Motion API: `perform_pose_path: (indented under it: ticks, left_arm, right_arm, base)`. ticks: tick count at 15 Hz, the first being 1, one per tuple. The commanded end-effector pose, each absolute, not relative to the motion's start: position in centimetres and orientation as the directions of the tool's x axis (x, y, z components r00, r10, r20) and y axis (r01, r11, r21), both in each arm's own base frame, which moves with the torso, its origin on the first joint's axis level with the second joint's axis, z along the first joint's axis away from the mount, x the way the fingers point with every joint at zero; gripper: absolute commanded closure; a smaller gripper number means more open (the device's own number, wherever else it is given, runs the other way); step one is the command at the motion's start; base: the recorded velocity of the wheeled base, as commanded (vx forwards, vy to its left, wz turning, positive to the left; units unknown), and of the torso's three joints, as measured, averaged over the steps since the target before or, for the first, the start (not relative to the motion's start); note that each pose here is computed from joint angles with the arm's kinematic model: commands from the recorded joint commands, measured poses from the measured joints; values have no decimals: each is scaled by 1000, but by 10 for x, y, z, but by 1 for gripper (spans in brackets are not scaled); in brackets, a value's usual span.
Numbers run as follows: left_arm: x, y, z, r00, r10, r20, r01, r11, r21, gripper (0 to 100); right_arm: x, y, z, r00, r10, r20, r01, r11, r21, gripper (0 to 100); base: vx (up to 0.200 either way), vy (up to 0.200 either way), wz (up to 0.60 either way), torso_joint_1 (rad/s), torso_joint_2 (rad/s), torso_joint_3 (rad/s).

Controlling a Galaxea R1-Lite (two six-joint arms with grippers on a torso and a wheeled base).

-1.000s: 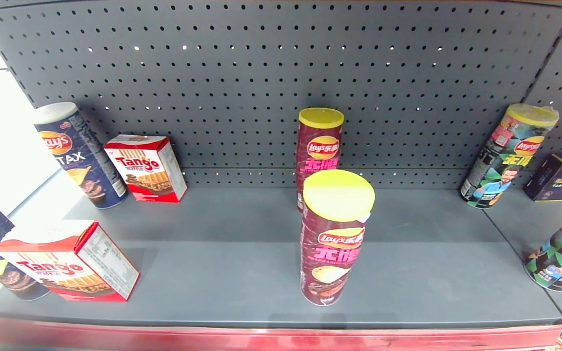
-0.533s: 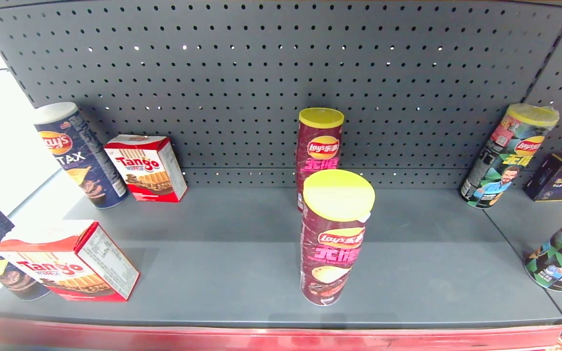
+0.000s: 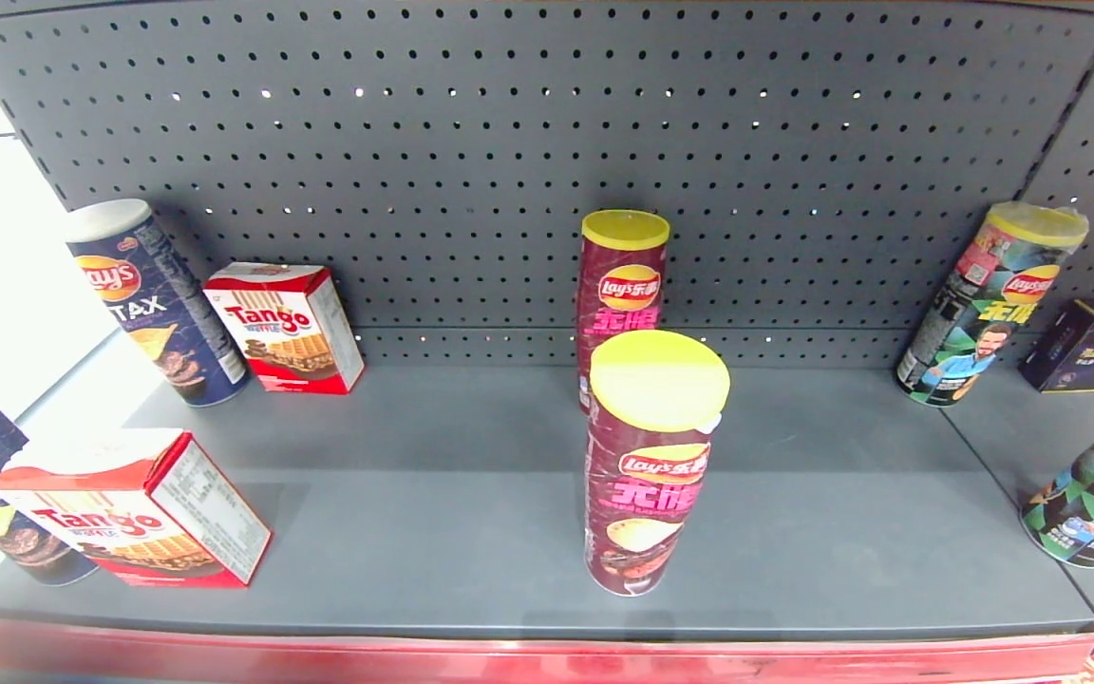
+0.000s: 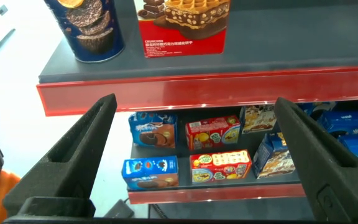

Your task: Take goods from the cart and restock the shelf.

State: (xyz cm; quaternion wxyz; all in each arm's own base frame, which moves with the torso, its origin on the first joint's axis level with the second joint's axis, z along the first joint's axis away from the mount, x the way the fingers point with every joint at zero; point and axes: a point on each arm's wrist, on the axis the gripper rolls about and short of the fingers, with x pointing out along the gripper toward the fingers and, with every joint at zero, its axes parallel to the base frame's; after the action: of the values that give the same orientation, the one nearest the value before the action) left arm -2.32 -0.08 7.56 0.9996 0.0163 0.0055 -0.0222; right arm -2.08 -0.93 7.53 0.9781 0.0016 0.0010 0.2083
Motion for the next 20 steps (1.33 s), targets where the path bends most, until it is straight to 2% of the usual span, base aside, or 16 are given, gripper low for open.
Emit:
perform_pose_path:
  ticks: [1,3,5,7,8,9,20]
  left_arm:
    - [-23,-1,76,999,-46,-12,46,998,33,0]
    - [-23,-1,76,999,-44,-12,45,998,33,0]
    - [-23,-1,76,999,-43,-11,43,999,33,0]
    - [-23,-1,76,999,-44,-12,45,998,33,0]
    - [-23,-1,76,999,-43,-12,43,999,29,0]
    - [-23,-1,76,999,-43,-11,43,999,29,0]
    - [-23,-1,76,999,-41,-8,42,999,23,0]
  right_arm:
    - [-14,-4,78,953,286,-104,-287,958,3,0]
    - [-14,-2,77,986,119,-113,-119,993,6,0]
    - [-14,-1,78,989,96,-112,-96,995,4,0]
    - [-19,1,76,997,-43,-57,43,999,8,0]
    - [-22,0,76,1000,5,-14,-5,1000,6,0]
    - [-23,0,75,1000,-2,-3,2,1000,6,0]
    - [-23,0,75,1000,3,-5,-3,1000,2,0]
  base:
    - [0,0,0,0,0,0]
    - [0,0,0,0,0,0]
    - [0,0,0,0,0,0]
    - [0,0,0,0,0,0]
    - [0,0,0,0,0,0]
    - [0,0,0,0,0,0]
    - [0,0,0,0,0,0]
